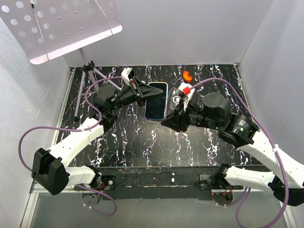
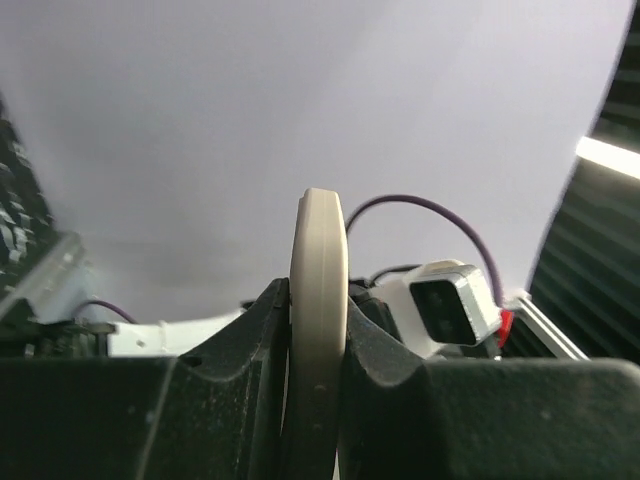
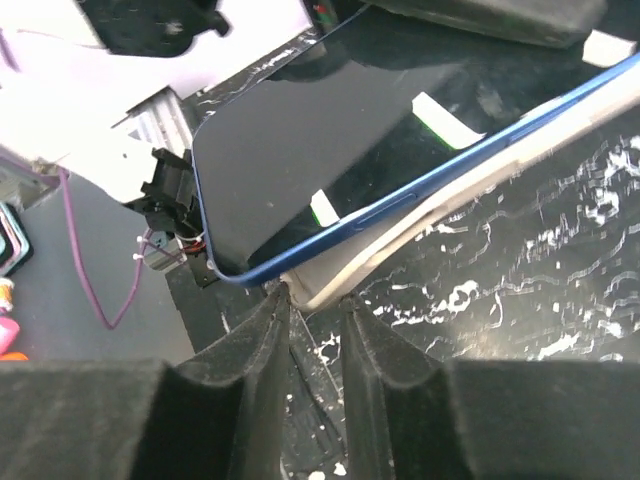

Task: Take the phone out of the phone case
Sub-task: Remove the phone case from the phone.

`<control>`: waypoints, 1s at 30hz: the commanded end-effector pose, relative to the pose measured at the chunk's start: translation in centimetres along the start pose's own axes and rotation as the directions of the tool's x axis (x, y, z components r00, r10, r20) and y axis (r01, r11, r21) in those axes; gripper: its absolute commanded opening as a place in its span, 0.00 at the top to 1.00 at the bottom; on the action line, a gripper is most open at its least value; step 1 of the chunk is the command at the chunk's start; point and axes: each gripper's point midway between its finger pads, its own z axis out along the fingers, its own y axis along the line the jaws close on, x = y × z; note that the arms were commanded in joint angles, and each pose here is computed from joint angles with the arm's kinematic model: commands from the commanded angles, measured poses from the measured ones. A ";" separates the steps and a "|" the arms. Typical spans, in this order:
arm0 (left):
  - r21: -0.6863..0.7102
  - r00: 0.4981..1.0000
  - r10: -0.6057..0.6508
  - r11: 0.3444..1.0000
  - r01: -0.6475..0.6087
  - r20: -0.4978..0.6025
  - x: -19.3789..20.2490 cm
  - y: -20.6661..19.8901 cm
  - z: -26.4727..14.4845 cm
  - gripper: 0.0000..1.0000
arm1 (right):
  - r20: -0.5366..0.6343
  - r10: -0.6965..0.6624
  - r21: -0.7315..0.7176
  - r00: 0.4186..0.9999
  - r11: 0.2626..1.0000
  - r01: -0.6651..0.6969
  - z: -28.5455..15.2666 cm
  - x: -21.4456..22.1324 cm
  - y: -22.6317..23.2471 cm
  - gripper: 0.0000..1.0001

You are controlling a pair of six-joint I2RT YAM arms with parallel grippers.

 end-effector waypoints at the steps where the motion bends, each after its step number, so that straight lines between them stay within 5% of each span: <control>1: -0.012 0.990 0.140 0.990 -0.140 0.004 1.8 -1.9 -0.8 1.00 | -0.006 0.233 0.227 0.972 0.947 -0.226 -1.0 2.1 -3.4 0.63; 3: -0.047 0.980 0.192 0.981 -0.190 0.048 0.8 -1.4 -0.9 1.00 | -0.037 0.330 0.116 0.943 0.939 -0.324 -2.0 2.8 -0.6 0.50; 7: -0.095 0.952 0.278 0.959 -0.267 0.131 -0.9 -0.9 -1.2 1.00 | -0.041 0.471 0.018 0.881 0.882 -0.470 -5.1 2.2 2.7 0.44; 13: -0.169 0.922 0.347 0.932 -0.319 0.173 -2.1 -0.2 -1.5 1.00 | -0.003 0.598 -0.280 0.802 0.769 -0.575 -5.7 -0.9 6.6 0.61; 18: -0.159 0.927 0.338 0.936 -0.313 0.165 -1.8 -0.1 -1.5 1.00 | -0.007 0.628 -0.315 0.778 0.737 -0.598 -4.6 -2.0 6.2 0.68; 24: -0.127 0.933 0.323 0.944 -0.305 0.161 -1.5 -0.7 -1.5 1.00 | 0.000 0.660 -0.300 0.751 0.716 -0.630 -3.5 -2.4 4.2 0.55; 30: -0.094 0.944 0.292 0.955 -0.281 0.151 -1.1 -0.9 -1.4 1.00 | 0.006 0.676 -0.273 0.737 0.710 -0.649 -2.5 -1.9 2.4 0.54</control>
